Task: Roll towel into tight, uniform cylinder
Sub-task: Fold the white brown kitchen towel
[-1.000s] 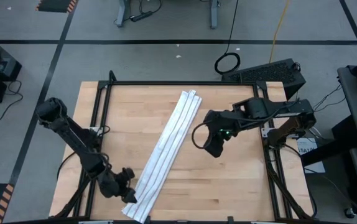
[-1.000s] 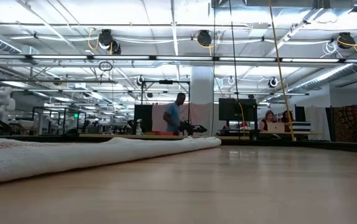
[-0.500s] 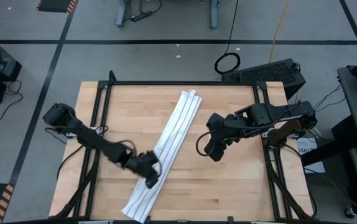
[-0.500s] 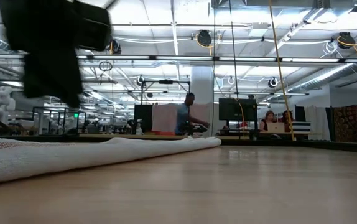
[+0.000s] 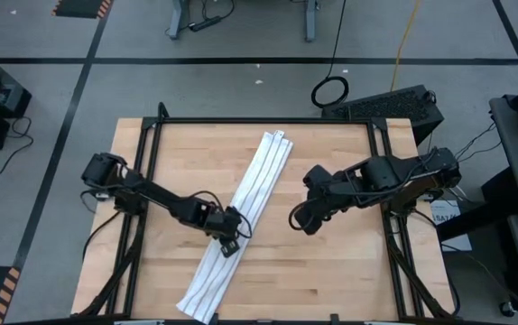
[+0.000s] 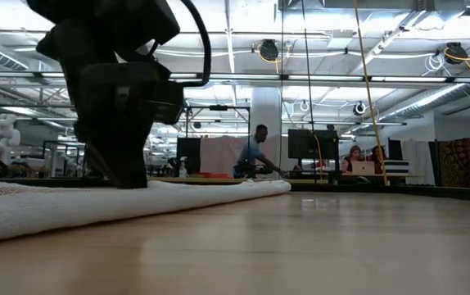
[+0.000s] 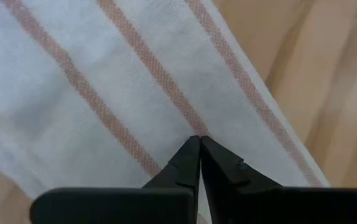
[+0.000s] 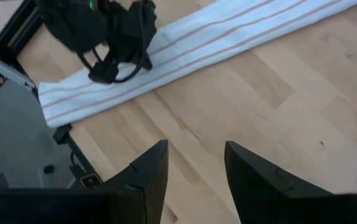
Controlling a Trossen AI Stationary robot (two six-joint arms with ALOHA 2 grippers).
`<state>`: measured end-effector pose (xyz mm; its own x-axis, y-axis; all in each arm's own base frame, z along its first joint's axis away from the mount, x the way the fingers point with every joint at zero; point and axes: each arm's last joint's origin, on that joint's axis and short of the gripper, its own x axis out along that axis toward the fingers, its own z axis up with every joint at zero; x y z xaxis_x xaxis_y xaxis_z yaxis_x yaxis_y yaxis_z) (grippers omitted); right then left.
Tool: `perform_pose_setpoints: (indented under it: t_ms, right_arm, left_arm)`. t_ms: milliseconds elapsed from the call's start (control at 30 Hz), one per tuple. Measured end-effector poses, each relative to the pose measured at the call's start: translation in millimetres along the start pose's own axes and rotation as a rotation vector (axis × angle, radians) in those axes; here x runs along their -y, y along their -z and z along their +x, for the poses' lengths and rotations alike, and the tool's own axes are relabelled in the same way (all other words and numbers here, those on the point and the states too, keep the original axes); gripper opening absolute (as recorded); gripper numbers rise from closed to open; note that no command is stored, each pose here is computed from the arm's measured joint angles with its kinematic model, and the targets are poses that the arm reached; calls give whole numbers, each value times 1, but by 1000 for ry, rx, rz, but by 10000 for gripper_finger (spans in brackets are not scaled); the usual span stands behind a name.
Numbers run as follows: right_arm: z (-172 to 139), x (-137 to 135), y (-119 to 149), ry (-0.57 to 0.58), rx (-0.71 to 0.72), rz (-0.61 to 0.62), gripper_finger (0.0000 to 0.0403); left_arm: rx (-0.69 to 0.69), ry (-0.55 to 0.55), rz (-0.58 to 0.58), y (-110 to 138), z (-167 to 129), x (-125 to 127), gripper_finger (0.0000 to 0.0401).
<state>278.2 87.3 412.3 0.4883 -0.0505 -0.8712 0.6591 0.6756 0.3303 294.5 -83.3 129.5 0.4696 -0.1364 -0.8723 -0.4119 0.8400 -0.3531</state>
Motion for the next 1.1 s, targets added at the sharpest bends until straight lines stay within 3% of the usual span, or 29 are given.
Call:
perform_pose_setpoints:
  t_ms: [200, 500, 800, 1100]
  right_arm:
    - [0, 0, 0, 11, 27, 50, 148]
    - [0, 0, 1, 16, 24, 98, 148]
    - [1, 9, 2, 132, 42, 93, 148]
    - [7, 15, 2, 214, 99, 97, 147]
  left_arm:
    - [59, 40, 18, -7, 21, 0, 18]
    - [179, 67, -75, -35, 42, -23, 18]
    - [353, 133, -180, -74, 34, -52, 18]
    - [344, 298, -152, -85, 5, -43, 18]
